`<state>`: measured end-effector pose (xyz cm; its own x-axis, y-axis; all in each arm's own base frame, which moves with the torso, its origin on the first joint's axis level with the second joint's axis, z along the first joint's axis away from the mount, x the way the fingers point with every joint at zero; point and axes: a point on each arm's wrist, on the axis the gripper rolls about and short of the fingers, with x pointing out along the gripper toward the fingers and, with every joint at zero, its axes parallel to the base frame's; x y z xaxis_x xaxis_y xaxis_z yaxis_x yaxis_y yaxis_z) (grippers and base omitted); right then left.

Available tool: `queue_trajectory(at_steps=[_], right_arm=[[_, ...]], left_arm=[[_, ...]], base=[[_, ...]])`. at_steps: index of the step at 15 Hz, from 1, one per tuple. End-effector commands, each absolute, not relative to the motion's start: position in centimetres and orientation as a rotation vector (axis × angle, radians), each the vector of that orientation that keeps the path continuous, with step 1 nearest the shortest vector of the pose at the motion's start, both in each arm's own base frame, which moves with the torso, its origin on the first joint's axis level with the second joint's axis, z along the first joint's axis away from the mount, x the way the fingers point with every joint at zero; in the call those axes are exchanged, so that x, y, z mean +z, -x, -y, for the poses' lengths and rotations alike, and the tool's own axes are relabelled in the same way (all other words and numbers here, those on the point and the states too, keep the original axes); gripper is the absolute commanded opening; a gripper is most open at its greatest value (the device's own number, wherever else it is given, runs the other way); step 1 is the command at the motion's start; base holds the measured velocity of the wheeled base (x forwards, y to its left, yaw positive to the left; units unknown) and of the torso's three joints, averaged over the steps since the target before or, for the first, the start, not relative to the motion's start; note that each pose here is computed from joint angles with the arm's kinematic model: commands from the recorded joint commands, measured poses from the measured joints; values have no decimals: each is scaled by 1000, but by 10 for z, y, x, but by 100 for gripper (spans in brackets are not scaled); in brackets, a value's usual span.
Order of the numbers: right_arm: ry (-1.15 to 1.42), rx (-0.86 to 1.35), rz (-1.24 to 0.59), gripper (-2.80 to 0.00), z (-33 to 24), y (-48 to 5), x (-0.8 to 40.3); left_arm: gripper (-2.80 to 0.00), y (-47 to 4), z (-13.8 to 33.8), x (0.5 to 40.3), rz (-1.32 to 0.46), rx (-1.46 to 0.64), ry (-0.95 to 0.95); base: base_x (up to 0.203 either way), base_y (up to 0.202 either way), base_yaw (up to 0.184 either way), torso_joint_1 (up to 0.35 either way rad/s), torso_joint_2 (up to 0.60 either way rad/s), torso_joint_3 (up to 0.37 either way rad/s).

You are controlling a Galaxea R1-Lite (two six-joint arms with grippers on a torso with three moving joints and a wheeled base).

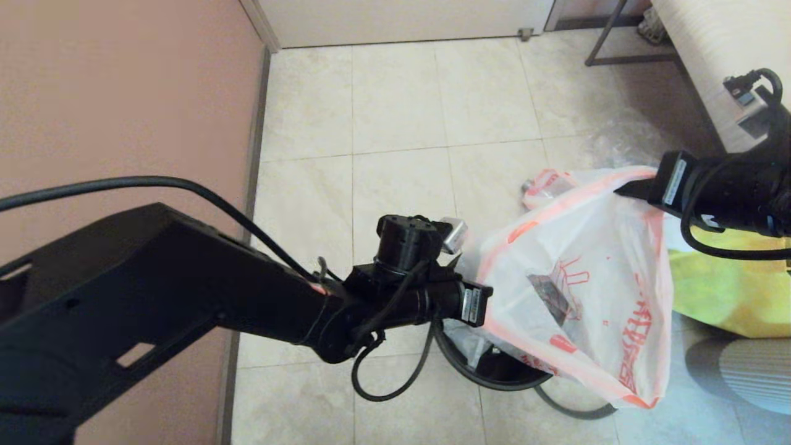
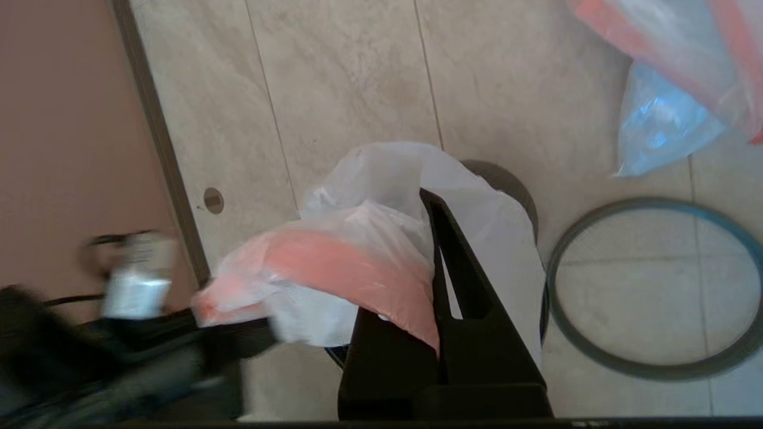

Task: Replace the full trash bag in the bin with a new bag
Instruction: Put the new garbage bag on the trash can

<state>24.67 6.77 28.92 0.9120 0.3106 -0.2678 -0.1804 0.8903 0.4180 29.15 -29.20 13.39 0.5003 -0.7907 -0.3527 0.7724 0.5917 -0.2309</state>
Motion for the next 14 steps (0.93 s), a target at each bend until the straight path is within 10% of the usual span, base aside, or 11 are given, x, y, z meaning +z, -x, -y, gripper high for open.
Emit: queue_trajectory(at_steps=[1, 14], right_arm=[[-400, 254, -342, -280, -66, -245, 288], [-358, 188, -487, -280, -78, -247, 234]], left_arm=[[-280, -271, 264, 164, -408, -929, 65], [-280, -260, 213, 151, -590, -636, 21]], base=[[0, 0, 0, 0, 0, 0], [0, 0, 0, 0, 0, 0]])
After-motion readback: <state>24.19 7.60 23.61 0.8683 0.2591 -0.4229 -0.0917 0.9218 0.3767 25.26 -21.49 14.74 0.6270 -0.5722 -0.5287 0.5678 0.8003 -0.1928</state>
